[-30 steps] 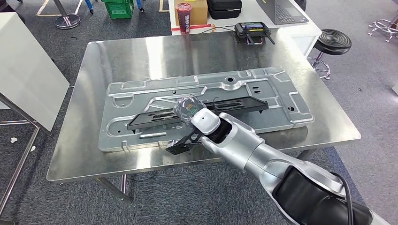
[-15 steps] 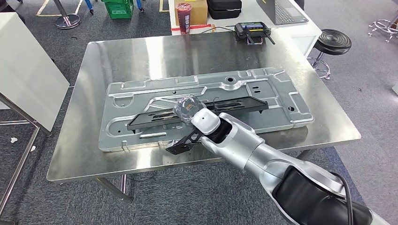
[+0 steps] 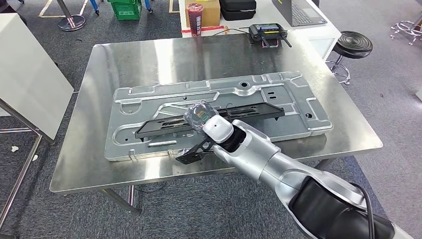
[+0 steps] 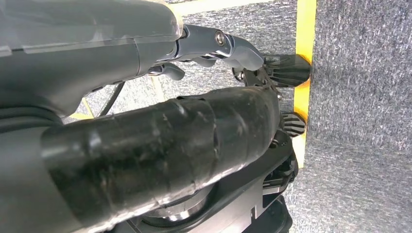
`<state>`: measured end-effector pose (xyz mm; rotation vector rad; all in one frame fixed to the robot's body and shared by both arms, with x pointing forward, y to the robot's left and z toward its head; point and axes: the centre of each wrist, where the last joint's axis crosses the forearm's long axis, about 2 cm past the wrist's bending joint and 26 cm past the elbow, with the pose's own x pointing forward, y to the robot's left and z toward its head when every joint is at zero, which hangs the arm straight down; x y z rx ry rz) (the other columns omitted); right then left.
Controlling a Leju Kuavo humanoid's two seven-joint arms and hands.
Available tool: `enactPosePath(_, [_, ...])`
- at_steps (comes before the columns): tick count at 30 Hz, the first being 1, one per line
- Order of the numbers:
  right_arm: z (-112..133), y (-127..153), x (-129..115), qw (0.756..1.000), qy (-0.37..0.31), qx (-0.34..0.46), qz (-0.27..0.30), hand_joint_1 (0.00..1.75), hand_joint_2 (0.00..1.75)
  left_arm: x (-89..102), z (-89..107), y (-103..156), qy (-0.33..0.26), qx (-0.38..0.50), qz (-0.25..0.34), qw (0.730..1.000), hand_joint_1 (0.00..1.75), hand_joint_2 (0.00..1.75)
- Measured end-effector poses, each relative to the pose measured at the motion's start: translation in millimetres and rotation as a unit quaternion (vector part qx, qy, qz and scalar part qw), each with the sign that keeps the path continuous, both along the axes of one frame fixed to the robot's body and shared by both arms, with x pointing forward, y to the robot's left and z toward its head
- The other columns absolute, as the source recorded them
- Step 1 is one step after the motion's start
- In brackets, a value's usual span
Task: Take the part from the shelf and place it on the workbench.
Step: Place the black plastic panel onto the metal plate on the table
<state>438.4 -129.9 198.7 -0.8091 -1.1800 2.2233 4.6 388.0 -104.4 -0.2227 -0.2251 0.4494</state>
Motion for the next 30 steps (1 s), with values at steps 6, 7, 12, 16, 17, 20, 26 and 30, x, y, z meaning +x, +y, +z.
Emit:
enactPosePath(6, [0.0, 0.0, 0.0, 1.000, 0.000, 0.000, 0.000, 1.69, 1.75, 0.0, 0.0, 0.0, 0.000, 0.000, 0.000, 1.000, 0.00, 0.00])
enactPosePath(7, [0.0, 0.0, 0.0, 1.000, 0.000, 0.000, 0.000, 1.69, 1.75, 0.0, 0.0, 0.0, 0.000, 0.000, 0.000, 1.000, 0.00, 0.00])
enactPosePath(12, [0.9, 1.1, 0.1, 1.000, -0.002, -0.003, -0.006, 1.69, 1.75, -0.1, 0.0, 0.4, -0.008, 0.003, 0.015, 1.000, 0.00, 0.00])
enactPosePath(16, [2.8, 3.2, 0.3, 1.000, -0.003, -0.005, -0.009, 1.69, 1.75, -0.5, 0.3, 1.7, -0.009, 0.004, 0.019, 1.000, 0.00, 0.00])
enactPosePath(17, [3.1, 3.6, 0.3, 1.000, -0.003, -0.005, -0.009, 1.69, 1.75, -0.6, 0.3, 1.8, -0.009, 0.004, 0.019, 1.000, 0.00, 0.00])
enactPosePath(20, [3.6, 4.4, 0.2, 1.000, -0.014, -0.007, -0.012, 1.69, 1.75, -0.7, 0.3, 2.0, -0.009, 0.005, 0.021, 1.000, 0.00, 0.00])
enactPosePath(26, [3.4, 7.3, -1.9, 0.976, -0.203, -0.056, -0.056, 1.69, 1.75, -1.0, 0.1, 1.8, -0.005, 0.011, 0.026, 1.000, 0.00, 0.00])
enactPosePath(30, [6.8, 8.6, -2.7, 0.957, -0.276, -0.064, -0.055, 1.69, 1.75, -1.0, -0.2, 0.7, -0.002, 0.015, 0.028, 0.999, 0.00, 0.00])
